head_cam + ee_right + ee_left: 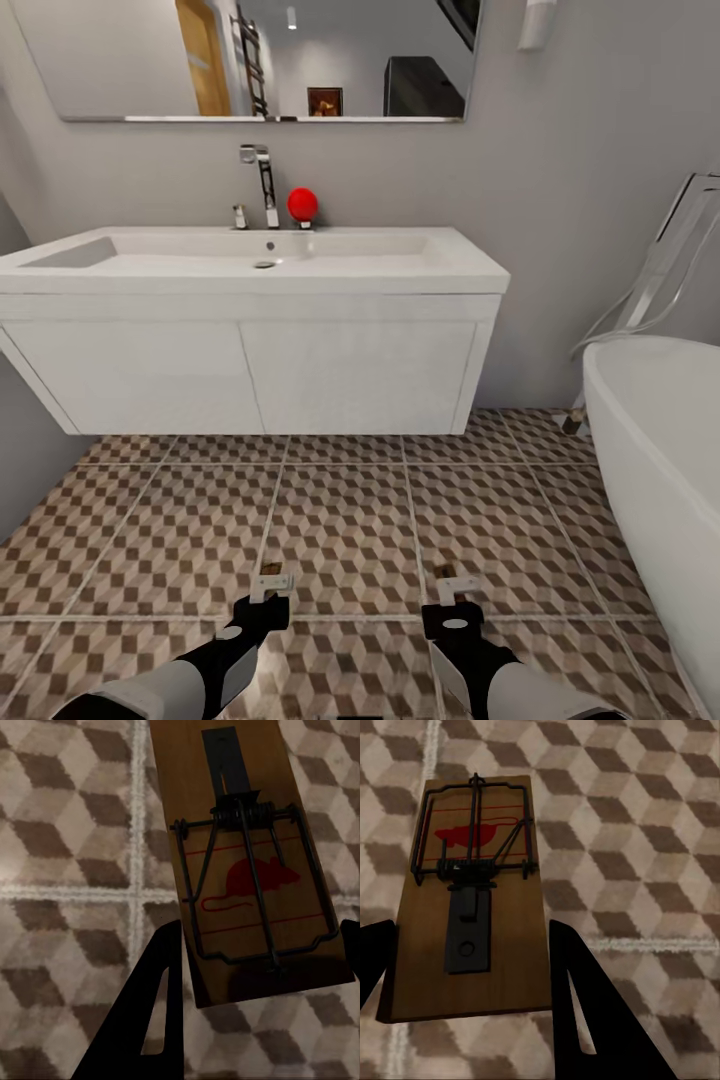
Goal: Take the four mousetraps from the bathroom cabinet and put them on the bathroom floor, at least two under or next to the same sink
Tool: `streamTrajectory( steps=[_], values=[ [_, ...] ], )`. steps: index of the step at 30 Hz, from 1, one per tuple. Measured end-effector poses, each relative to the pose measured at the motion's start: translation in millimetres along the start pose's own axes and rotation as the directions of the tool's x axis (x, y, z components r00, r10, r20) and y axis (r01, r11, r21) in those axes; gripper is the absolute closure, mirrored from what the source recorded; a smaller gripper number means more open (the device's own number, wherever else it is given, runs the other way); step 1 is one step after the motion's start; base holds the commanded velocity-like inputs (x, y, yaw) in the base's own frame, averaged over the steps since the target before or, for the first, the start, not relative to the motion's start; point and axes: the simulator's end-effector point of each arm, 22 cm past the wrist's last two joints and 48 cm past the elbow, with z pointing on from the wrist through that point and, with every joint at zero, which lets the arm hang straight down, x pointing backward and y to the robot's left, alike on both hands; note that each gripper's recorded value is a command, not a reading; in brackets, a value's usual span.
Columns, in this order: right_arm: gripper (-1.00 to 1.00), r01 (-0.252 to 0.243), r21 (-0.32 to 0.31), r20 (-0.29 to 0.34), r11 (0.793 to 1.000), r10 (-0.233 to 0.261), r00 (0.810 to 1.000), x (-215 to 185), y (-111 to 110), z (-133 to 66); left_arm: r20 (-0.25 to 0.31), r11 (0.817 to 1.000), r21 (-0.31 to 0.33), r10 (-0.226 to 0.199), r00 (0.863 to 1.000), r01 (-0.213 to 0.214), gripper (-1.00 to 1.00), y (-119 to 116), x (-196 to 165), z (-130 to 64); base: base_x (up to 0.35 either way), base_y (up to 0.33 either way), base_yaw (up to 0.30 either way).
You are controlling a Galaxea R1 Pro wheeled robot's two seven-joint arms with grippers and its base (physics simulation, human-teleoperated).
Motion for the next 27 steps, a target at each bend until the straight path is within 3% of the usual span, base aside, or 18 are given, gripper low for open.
streamTrajectory(
  steps=[27],
  values=[
    [1.0, 0.03, -0.016, -0.059, 0.999, -0.031, 0.998, 45, 11, 27.1, -0.107, 1.0, -0.007, -0.001, 0.994, 0.0, 1.0, 6, 60, 20.9, 0.0, 0.0, 0.0]
  ],
)
